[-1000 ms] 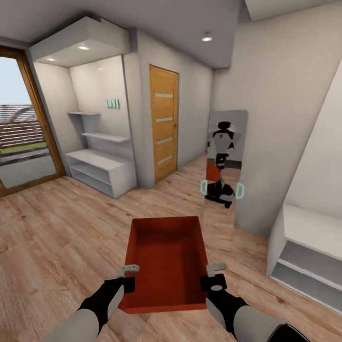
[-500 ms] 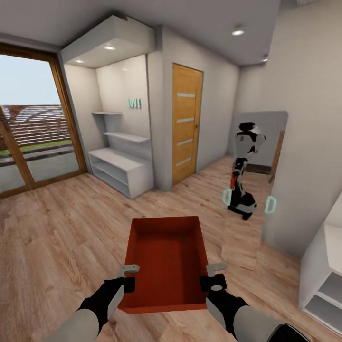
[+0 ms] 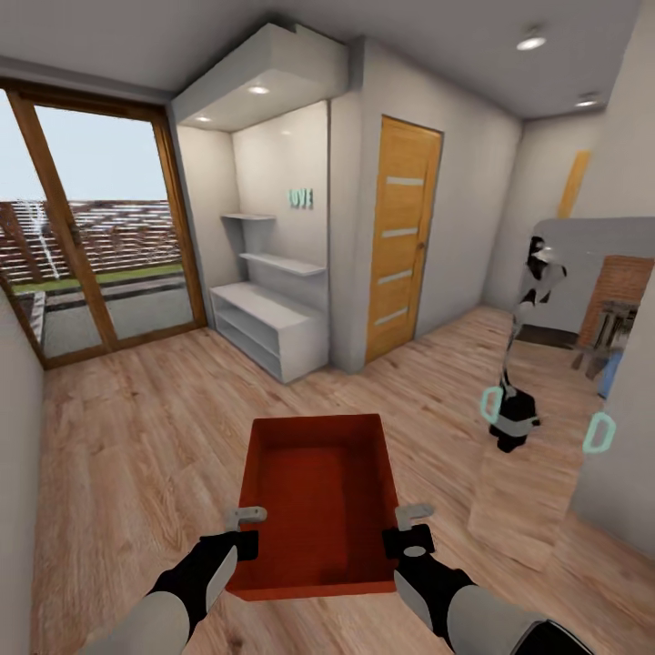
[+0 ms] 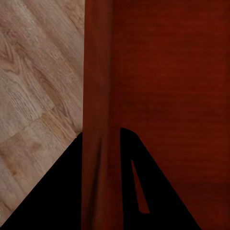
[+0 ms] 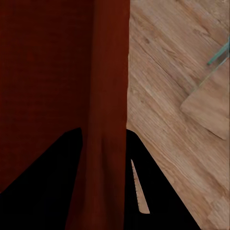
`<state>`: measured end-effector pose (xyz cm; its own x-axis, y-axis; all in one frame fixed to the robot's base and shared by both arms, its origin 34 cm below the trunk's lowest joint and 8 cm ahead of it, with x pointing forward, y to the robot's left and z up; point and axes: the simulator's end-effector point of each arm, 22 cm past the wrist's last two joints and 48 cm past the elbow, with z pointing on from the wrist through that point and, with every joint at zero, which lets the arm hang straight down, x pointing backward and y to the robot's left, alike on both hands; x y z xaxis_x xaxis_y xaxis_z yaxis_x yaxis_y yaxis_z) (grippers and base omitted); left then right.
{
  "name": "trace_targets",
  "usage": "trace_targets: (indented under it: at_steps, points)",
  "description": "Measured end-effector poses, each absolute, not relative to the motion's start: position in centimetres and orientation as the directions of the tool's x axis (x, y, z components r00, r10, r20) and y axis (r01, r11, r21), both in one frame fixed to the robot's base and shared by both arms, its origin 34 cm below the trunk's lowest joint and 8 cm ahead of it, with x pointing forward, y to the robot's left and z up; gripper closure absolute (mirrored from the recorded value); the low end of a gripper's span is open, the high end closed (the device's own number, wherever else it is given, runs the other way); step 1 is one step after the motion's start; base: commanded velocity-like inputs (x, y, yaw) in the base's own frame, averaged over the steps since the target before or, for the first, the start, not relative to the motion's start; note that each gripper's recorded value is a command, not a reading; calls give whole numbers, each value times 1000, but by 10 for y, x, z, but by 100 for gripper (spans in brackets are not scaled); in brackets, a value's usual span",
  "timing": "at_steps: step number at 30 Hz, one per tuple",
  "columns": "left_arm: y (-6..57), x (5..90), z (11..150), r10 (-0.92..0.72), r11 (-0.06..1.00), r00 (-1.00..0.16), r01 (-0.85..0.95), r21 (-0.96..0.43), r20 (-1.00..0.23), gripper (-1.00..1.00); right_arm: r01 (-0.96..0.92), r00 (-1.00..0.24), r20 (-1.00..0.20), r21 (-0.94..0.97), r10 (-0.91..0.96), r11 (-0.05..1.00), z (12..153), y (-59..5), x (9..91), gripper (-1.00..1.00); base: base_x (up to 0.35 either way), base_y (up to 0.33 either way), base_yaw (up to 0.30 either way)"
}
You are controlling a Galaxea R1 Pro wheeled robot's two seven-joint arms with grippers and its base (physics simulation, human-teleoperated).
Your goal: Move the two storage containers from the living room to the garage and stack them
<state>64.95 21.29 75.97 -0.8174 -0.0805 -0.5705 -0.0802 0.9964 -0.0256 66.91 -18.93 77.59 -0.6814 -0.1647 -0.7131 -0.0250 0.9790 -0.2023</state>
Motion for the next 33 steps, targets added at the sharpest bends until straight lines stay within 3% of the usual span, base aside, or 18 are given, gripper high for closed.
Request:
trace_targets:
  at_steps: [33]
  points:
    - [213, 650, 760, -81, 996, -817, -80, -26, -570, 100, -25, -681, -713, -202, -165, 979, 776, -189, 669, 100, 322, 0, 11]
